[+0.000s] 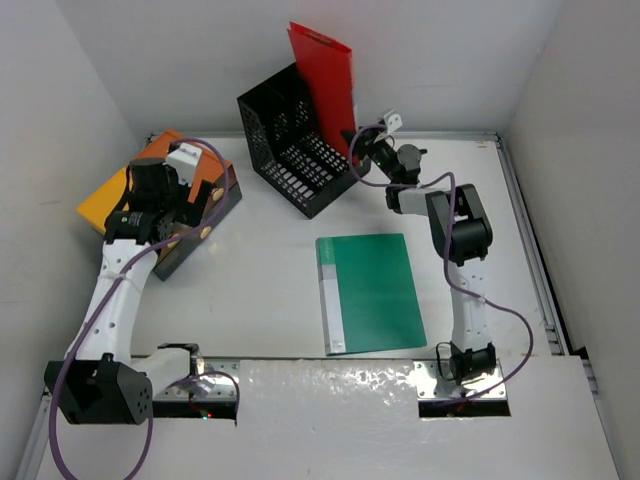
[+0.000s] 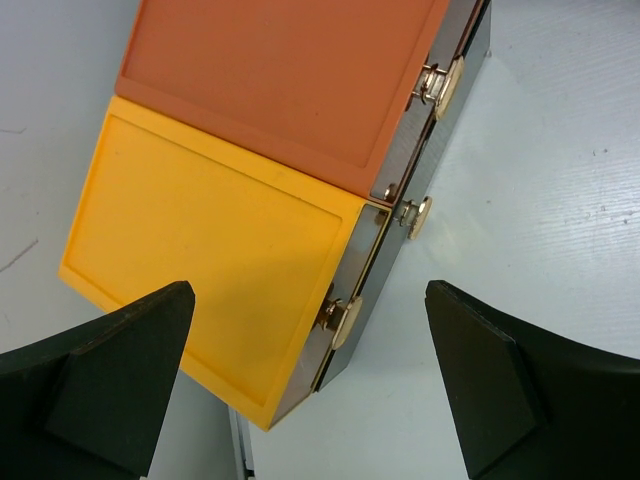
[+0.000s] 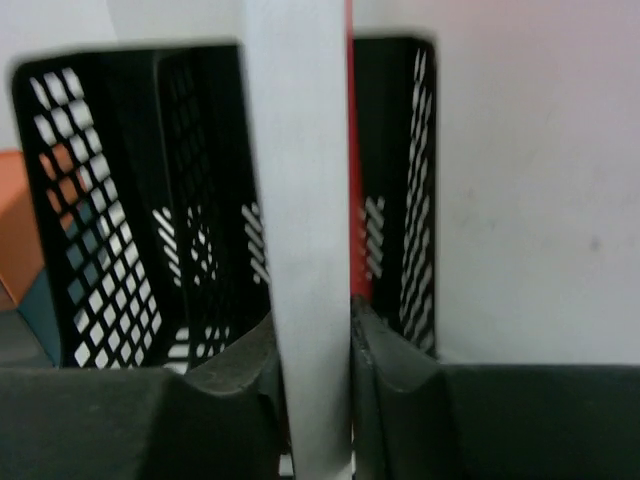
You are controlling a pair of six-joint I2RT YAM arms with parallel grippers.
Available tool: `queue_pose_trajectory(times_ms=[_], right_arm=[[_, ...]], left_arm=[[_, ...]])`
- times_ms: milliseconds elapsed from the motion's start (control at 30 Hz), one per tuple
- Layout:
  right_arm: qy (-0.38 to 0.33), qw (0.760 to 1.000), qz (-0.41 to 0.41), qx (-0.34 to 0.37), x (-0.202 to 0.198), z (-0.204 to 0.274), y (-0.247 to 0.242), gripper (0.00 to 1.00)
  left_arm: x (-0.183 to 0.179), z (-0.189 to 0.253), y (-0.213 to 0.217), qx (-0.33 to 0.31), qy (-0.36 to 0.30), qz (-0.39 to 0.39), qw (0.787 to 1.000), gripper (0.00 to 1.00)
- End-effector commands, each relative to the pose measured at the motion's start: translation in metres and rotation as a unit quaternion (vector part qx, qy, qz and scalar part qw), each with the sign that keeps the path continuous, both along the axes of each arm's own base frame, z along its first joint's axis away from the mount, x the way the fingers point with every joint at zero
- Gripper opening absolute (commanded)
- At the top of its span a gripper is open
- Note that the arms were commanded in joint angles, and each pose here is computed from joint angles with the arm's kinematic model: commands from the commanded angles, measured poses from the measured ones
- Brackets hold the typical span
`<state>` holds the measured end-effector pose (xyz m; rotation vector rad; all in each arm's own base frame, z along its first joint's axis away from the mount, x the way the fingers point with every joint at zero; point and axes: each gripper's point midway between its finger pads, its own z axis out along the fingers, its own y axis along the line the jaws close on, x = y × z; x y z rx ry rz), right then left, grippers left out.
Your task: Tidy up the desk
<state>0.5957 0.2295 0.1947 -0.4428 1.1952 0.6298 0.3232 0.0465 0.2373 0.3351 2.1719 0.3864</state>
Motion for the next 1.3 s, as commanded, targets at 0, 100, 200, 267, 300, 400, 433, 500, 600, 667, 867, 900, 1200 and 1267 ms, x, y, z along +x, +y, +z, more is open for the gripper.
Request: queue_pose_trajectory(times_ms=[0,100,200,267,300,400,433,500,600,667,867,900,1200,1267], right_arm=[[-0.059,0.998,0.011,-0.002,-0.002,0.019,0.008,0.34],[-0.058,0.998,0.022,-0.017,-0.011,0.020,0.010,0.54],[-0.053,0.997,0.026,-0.047,-0.016,0.029,0.010,0.64],[-0.060,0.996,0.023,-0.053,-0.018,0.050,0.008,0.66],[-0.049,0.997,0.019,-0.058,-0.016,0.051,0.007,0.67],[-0.031,0.998,0.007,-0.062,-0.007,0.071,0.006,0.68],[-0.042,0.997,0.003,-0.059,-0.001,0.092,0.007,0.67],[-0.024,0.998,0.002,-0.063,0.011,0.092,0.008,0.67],[-0.001,0.998,0.007,-0.058,0.023,0.096,0.015,0.66],[-0.004,0.999,0.006,-0.051,0.024,0.102,0.018,0.62],[-0.014,0.999,0.013,-0.039,0.030,0.113,0.026,0.09],[-0.017,0.999,0.016,-0.035,0.029,0.118,0.027,0.00],[-0.150,0.988,0.012,0.016,0.002,0.198,0.020,0.00],[-0.179,0.984,0.010,0.017,-0.003,0.209,0.018,0.00]], left_arm=[[0.008,0.015,0.003,-0.003,-0.031,0.006,0.999,1.00],[0.008,0.014,0.004,-0.002,-0.029,0.006,1.000,1.00],[0.008,0.012,0.004,-0.001,-0.027,0.005,1.000,1.00],[0.008,0.011,0.003,-0.001,-0.026,0.002,1.000,1.00],[0.008,0.011,0.003,-0.001,-0.025,0.001,1.000,1.00],[0.008,0.010,0.002,-0.001,-0.025,-0.001,1.000,1.00],[0.007,0.010,0.003,0.000,-0.025,-0.001,1.000,1.00],[0.007,0.010,0.002,0.000,-0.025,-0.003,1.000,1.00],[0.005,0.009,0.002,0.000,-0.025,-0.005,1.000,1.00],[0.004,0.010,0.003,0.003,-0.026,-0.004,1.000,1.00],[0.003,0.011,0.002,0.002,-0.027,-0.007,1.000,1.00],[0.003,0.010,0.002,0.002,-0.026,-0.007,1.000,1.00],[0.002,0.009,-0.001,0.002,-0.023,-0.017,1.000,1.00],[0.002,0.008,-0.001,0.002,-0.021,-0.018,1.000,1.00]])
